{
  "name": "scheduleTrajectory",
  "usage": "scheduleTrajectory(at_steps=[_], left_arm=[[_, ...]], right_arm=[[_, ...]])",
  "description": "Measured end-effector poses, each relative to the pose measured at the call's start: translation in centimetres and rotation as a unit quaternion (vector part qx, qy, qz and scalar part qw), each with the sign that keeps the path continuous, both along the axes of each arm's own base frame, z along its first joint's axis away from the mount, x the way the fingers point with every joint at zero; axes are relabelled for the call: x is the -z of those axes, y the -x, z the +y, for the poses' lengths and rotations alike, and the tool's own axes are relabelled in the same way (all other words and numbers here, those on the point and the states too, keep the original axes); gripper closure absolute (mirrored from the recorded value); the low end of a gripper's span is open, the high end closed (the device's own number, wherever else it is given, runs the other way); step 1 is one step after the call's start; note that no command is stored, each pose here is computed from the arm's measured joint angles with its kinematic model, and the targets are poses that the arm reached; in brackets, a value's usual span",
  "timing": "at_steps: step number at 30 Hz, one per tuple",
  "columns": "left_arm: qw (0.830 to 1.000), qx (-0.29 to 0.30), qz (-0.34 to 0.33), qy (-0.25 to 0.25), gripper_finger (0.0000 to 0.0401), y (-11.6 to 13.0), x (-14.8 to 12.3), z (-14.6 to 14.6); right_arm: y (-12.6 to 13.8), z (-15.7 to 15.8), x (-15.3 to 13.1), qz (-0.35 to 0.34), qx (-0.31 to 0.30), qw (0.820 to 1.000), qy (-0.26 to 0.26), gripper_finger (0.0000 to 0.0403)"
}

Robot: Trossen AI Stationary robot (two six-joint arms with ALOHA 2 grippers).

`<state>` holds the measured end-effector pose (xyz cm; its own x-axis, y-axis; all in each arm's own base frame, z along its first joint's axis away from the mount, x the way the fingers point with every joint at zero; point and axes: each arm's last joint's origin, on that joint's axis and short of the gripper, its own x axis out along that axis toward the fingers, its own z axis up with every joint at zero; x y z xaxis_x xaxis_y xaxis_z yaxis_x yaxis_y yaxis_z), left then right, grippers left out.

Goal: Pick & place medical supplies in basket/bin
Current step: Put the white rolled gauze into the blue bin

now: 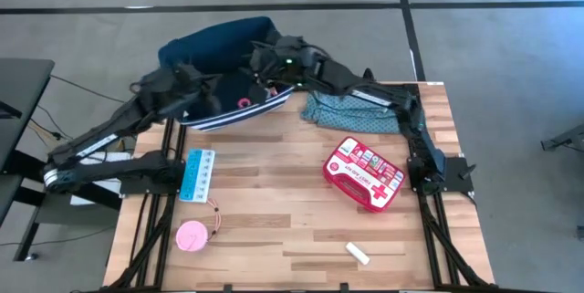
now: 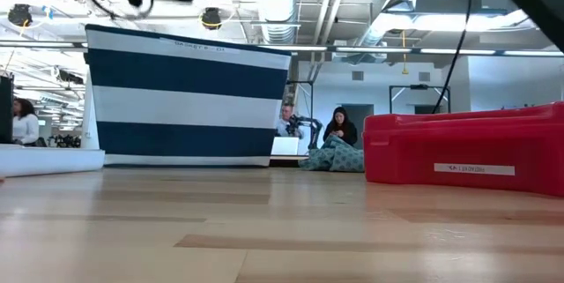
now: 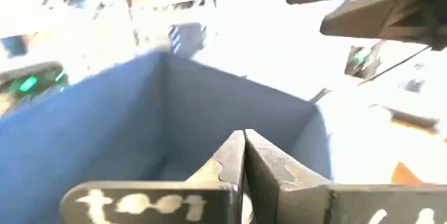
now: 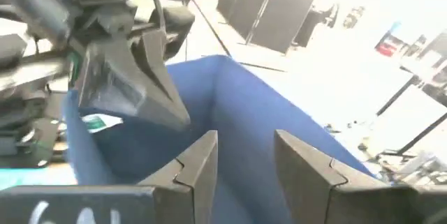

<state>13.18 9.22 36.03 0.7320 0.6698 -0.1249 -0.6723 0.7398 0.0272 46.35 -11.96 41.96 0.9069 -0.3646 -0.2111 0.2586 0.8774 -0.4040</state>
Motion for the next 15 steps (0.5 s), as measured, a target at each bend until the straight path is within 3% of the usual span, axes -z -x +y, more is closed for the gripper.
scheduleTrajectory(at_steps=[3,9,15], left_arm=[[0.997,0.041,-0.056,-0.019,0.0401,1.9,-1.4,-1.7],[0.980,0.151,-0.123,-0.047,0.0401,5.1,-2.8,-4.6],[0.955,0.243,-0.161,-0.056,0.0391,6.6,-3.4,-6.4]], right_arm=[[2.1,2.5,-2.3,0.014,-0.007,1.000,0.002,0.0269],[7.7,8.7,-6.3,0.048,-0.048,0.997,-0.044,0.0269],[12.1,14.1,-6.8,0.127,-0.043,0.987,-0.092,0.0269]])
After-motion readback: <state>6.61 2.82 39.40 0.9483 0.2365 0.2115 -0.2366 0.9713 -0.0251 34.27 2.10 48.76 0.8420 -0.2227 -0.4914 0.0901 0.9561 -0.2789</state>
